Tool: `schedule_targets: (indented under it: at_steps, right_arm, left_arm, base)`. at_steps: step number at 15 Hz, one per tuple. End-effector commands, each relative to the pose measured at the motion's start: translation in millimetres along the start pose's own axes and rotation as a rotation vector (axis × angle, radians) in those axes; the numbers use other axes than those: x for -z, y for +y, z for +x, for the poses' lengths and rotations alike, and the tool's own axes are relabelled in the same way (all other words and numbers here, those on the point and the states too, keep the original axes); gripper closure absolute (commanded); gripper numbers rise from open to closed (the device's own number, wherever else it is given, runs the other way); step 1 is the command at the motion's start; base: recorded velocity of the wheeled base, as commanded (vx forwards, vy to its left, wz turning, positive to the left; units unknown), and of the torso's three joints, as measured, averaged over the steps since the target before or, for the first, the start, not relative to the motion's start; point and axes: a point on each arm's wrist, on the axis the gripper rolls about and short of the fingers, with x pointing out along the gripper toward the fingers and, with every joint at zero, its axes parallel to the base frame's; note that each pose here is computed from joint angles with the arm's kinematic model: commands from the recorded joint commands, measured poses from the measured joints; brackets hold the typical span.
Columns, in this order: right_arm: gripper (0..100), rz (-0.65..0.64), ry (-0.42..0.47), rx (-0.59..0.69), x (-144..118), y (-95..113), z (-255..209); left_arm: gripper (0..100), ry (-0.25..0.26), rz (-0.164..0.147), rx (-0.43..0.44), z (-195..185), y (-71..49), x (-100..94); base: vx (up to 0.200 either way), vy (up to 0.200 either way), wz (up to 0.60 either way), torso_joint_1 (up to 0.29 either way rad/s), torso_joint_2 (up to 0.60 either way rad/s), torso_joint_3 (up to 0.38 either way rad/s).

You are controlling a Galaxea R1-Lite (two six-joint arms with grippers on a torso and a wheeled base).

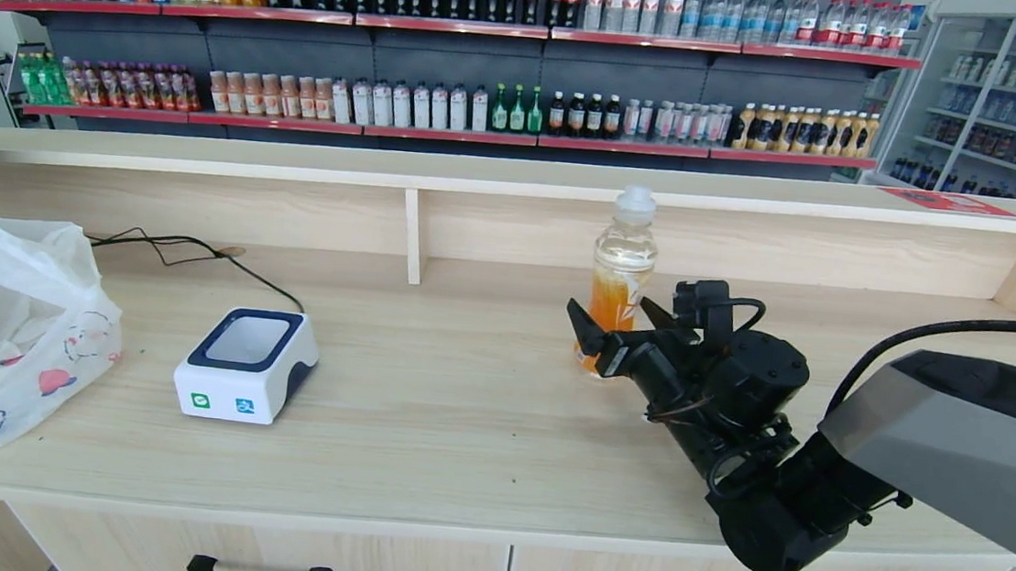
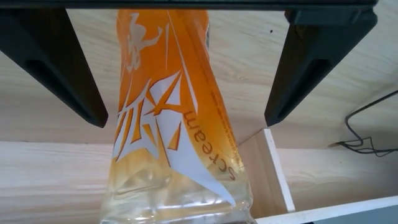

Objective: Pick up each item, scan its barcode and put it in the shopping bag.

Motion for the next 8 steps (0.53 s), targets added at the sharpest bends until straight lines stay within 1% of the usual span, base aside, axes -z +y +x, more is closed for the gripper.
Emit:
schedule_targets:
  at_steps: [1, 3, 6, 8]
  right_arm:
    - [0, 0.01, 0.034, 0.016, 0.4, -3.4, -11.2]
    - [0, 0.01, 0.034, 0.031, -5.5, -9.1, -15.9]
    - [0, 0.015, -0.032, 0.029, -12.2, -9.5, 0.4]
    - [0, 0.015, -0.047, 0.025, -11.5, -9.2, 6.0]
  left_arm:
    - [0, -0.001, 0.0, 0.0, 0.0, 0.0, 0.0]
    - [0, -0.001, 0.0, 0.0, 0.0, 0.0, 0.0]
    - [0, -0.001, 0.0, 0.0, 0.0, 0.0, 0.0]
    - [0, -0.001, 0.0, 0.0, 0.0, 0.0, 0.0]
  base:
    - [0.0, 0.0, 0.0, 0.0, 0.0, 0.0]
    - [0.0, 0.0, 0.0, 0.0, 0.0, 0.0]
    - [0.0, 0.0, 0.0, 0.0, 0.0, 0.0]
    - [0.0, 0.0, 0.0, 0.0, 0.0, 0.0]
